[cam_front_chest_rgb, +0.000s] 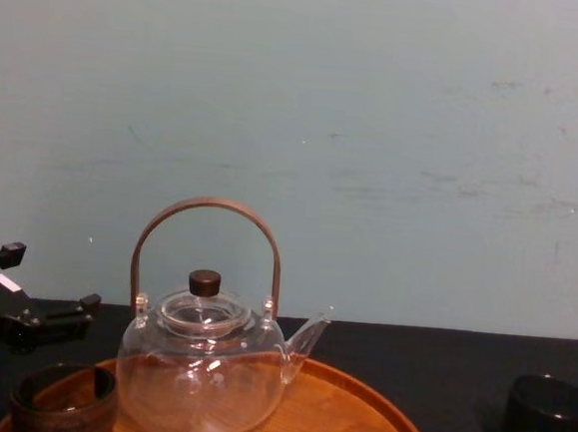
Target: Pick up the glass from the table and place it on the tray.
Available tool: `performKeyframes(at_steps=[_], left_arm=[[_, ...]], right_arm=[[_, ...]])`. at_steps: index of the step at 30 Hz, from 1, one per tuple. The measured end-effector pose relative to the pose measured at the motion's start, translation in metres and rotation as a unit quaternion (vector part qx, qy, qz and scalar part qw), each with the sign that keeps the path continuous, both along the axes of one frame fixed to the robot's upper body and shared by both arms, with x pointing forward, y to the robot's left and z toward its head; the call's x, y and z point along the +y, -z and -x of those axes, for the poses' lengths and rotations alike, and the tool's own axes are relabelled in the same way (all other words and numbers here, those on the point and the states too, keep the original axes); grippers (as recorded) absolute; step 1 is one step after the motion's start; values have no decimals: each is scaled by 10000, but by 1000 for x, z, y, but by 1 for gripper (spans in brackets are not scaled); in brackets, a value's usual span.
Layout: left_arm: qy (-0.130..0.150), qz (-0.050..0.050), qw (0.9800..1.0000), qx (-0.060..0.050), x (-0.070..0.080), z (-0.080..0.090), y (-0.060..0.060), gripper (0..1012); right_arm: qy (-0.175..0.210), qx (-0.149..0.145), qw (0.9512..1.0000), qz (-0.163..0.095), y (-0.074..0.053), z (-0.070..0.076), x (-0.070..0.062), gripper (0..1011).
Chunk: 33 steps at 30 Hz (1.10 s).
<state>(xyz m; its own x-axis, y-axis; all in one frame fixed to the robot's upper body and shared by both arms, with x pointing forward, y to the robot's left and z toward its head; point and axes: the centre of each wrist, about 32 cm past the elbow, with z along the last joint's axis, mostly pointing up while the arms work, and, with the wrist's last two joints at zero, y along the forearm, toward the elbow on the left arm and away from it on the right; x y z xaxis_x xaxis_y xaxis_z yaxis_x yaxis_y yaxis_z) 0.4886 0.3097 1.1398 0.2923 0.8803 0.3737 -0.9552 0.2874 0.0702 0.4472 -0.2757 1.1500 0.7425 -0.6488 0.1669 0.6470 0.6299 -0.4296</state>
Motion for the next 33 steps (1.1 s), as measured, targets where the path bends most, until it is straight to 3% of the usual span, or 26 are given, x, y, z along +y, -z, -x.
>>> performKeyframes(at_steps=[7, 13, 22, 33], left_arm=[[0, 0, 10000, 0, 0, 0, 0, 1001], [0, 0, 10000, 0, 0, 0, 0, 1001], [0, 0, 10000, 0, 0, 0, 0, 1001], [0, 0, 10000, 0, 0, 0, 0, 1001]], right_arm=[[0, -3, 10000, -5, 0, 0, 0, 912], [28, -29, 10000, -44, -3, 2, -8, 912], [41, -254, 9996, -129, -19, 1, -17, 912], [-218, -550, 9979, -278, -35, -8, -7, 912]])
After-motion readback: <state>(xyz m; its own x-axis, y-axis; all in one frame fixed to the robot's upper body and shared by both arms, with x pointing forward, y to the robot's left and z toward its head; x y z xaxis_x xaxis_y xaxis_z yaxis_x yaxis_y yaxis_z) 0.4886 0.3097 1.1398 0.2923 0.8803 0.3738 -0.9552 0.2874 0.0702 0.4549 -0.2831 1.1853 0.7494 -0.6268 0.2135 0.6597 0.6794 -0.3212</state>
